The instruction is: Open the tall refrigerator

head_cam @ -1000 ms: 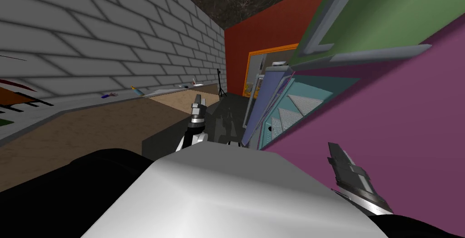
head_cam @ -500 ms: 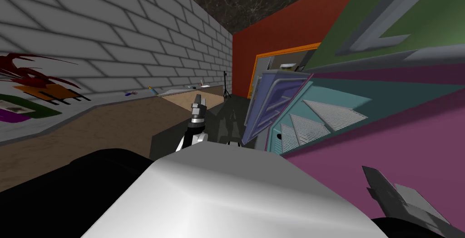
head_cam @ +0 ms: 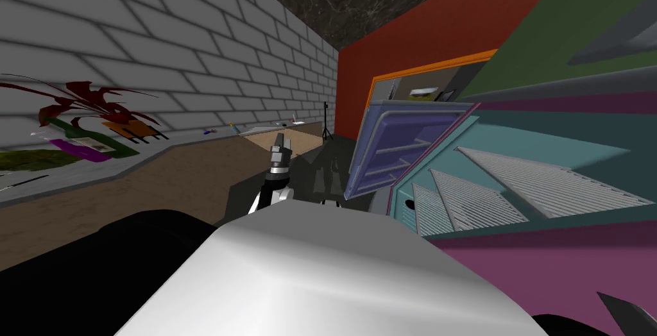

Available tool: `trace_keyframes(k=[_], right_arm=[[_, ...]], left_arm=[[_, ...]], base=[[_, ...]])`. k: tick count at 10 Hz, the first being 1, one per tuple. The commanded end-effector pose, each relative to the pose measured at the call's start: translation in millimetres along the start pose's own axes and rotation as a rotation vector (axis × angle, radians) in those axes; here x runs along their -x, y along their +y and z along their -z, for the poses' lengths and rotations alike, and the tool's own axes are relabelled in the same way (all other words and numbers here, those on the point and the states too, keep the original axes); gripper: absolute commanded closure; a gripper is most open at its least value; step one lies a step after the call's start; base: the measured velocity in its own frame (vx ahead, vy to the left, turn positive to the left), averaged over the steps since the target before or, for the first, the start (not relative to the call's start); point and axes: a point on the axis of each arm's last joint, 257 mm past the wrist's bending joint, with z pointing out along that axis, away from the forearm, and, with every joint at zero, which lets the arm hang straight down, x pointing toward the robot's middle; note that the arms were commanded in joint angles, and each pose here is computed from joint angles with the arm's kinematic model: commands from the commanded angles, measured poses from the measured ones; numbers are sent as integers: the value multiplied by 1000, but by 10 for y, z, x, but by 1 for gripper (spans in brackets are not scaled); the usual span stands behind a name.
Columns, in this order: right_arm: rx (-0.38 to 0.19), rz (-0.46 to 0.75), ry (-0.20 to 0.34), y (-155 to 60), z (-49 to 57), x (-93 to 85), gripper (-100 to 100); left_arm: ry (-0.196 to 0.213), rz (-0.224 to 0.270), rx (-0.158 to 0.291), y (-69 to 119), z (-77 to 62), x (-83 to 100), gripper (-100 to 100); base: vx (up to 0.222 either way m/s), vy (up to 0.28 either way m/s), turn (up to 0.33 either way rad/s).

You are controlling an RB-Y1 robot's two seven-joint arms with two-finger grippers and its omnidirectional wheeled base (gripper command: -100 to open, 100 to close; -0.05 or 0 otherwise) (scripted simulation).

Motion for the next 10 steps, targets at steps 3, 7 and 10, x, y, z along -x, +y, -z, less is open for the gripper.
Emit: trace_keyframes(k=[3, 7, 10], right_arm=[[-35, 257, 34, -341, 300, 406, -100], [-82, 467, 86, -626, 591, 749, -100], [-101, 601, 115, -744, 724, 937, -100]], left_arm=[[0, 0, 0, 0, 0, 0, 0], [0, 0, 0, 0, 0, 0, 0], [0, 0, 0, 0, 0, 0, 0]], base=[[81, 66, 158], [78, 59, 135], [79, 47, 129]])
